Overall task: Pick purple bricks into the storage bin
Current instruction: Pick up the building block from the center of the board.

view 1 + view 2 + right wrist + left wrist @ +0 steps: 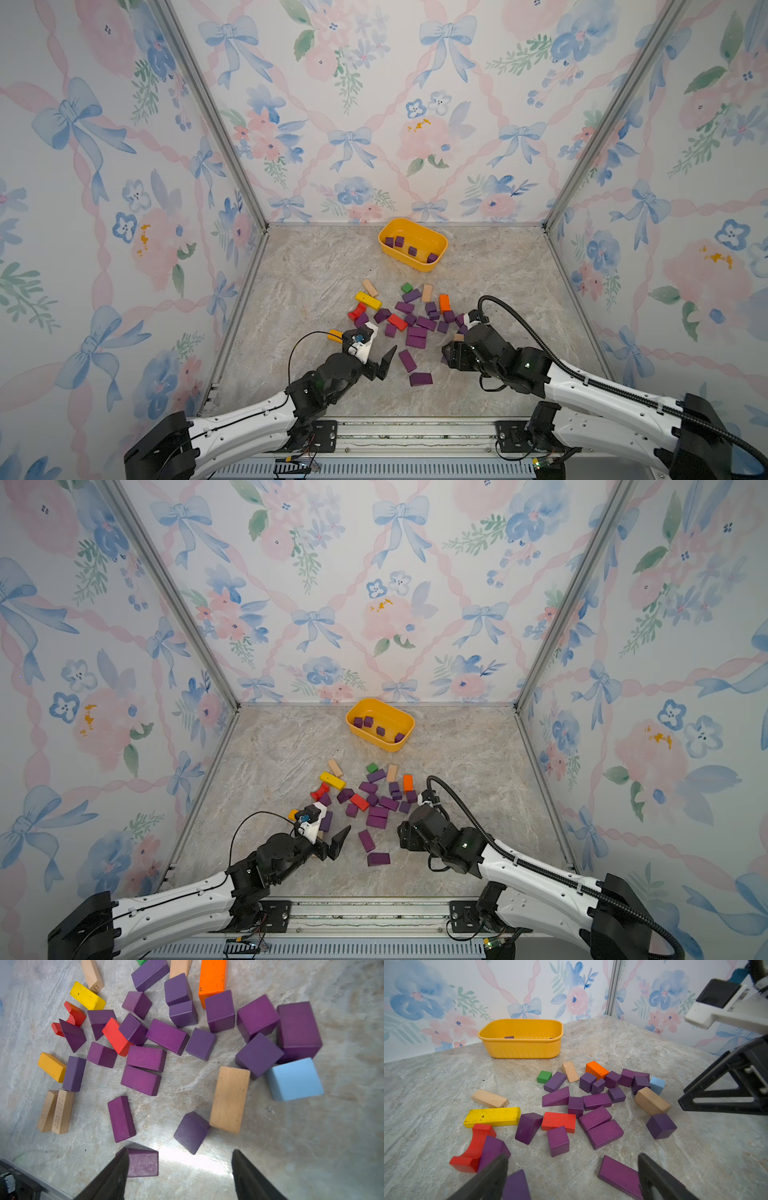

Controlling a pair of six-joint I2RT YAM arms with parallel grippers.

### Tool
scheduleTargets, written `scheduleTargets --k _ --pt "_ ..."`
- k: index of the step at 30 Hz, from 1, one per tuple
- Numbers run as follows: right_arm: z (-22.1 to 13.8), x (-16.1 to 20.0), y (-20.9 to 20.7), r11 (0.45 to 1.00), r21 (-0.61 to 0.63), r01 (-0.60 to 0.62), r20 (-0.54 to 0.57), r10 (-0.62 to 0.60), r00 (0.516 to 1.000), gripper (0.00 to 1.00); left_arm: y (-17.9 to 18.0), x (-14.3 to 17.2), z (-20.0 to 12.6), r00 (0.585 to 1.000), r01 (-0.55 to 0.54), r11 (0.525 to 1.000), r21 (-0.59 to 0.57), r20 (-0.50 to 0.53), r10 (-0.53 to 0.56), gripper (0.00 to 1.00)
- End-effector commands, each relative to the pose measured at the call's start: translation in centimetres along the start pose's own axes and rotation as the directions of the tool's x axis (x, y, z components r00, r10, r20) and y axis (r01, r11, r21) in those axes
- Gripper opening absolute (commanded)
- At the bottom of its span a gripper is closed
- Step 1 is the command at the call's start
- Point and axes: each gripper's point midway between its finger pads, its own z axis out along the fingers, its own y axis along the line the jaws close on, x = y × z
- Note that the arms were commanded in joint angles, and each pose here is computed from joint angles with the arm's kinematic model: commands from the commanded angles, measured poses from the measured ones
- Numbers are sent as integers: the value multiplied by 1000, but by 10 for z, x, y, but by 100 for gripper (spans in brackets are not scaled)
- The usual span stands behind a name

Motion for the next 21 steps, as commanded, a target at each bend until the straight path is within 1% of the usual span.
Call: scheduleTargets --k 1,7,13,16,21 --pt "9 3 5 999 22 -48 19 48 999 75 7 -12 -6 997 11 1000 -29 75 -9 98" --pt "19 10 7 996 75 -38 -14 40 999 74 9 -14 -11 994 22 999 -28 108 -19 98" --pt "27 16 5 994 87 -65 -22 67 998 71 5 -11 -8 996 12 1000 -11 92 -11 98" --pt "30 19 3 993 99 -69 -37 72 997 63 3 -8 -6 997 5 1000 -3 78 -5 98" --pt "37 26 3 992 108 -69 -65 76 995 61 -2 -5 -3 998 0 1000 21 65 -1 98"
